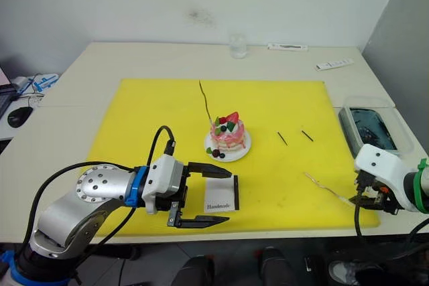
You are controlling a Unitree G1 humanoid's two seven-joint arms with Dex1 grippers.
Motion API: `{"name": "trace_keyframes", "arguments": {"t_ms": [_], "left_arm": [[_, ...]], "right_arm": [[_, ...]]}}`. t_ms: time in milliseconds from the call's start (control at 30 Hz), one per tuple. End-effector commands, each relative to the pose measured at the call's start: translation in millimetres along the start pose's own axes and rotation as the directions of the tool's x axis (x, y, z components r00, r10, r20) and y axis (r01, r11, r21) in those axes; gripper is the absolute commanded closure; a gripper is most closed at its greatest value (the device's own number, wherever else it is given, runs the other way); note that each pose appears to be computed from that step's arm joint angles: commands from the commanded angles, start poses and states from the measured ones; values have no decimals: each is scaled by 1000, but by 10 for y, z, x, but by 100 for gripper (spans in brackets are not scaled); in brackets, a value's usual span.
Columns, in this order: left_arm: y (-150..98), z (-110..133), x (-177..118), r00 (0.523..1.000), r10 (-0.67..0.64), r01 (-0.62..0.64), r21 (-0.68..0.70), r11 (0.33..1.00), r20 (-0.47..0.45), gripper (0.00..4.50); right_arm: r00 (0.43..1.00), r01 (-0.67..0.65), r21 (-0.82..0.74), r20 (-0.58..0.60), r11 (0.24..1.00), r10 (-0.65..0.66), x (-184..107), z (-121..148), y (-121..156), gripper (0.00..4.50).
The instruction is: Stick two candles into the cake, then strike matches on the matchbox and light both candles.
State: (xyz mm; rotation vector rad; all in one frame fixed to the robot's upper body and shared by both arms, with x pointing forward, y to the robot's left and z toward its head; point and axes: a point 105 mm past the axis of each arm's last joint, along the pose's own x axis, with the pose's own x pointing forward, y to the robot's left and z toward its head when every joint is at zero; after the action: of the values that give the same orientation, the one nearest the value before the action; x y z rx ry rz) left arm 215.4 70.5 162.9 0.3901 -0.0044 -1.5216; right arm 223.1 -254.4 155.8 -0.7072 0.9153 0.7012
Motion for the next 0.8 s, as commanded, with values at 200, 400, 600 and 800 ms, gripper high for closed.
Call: {"name": "trace_keyframes", "arguments": {"t_ms": [200,400,600,800], "left_arm": [[-71,26,138,1000,-6,4,58,998,30,0],[-84,7,180,999,5,-7,58,998,39,0],[-92,1,195,999,9,-11,59,998,46,0],[-106,-12,194,999,7,-10,58,998,45,0]], "right_arm": [[995,-28,-26,-92,999,26,240,-55,-44,203],[994,-38,-30,-108,999,35,346,-33,-100,203],[992,-68,-9,-108,998,67,410,1,-111,203],[988,-102,-16,-121,995,99,435,30,-98,218]]}}
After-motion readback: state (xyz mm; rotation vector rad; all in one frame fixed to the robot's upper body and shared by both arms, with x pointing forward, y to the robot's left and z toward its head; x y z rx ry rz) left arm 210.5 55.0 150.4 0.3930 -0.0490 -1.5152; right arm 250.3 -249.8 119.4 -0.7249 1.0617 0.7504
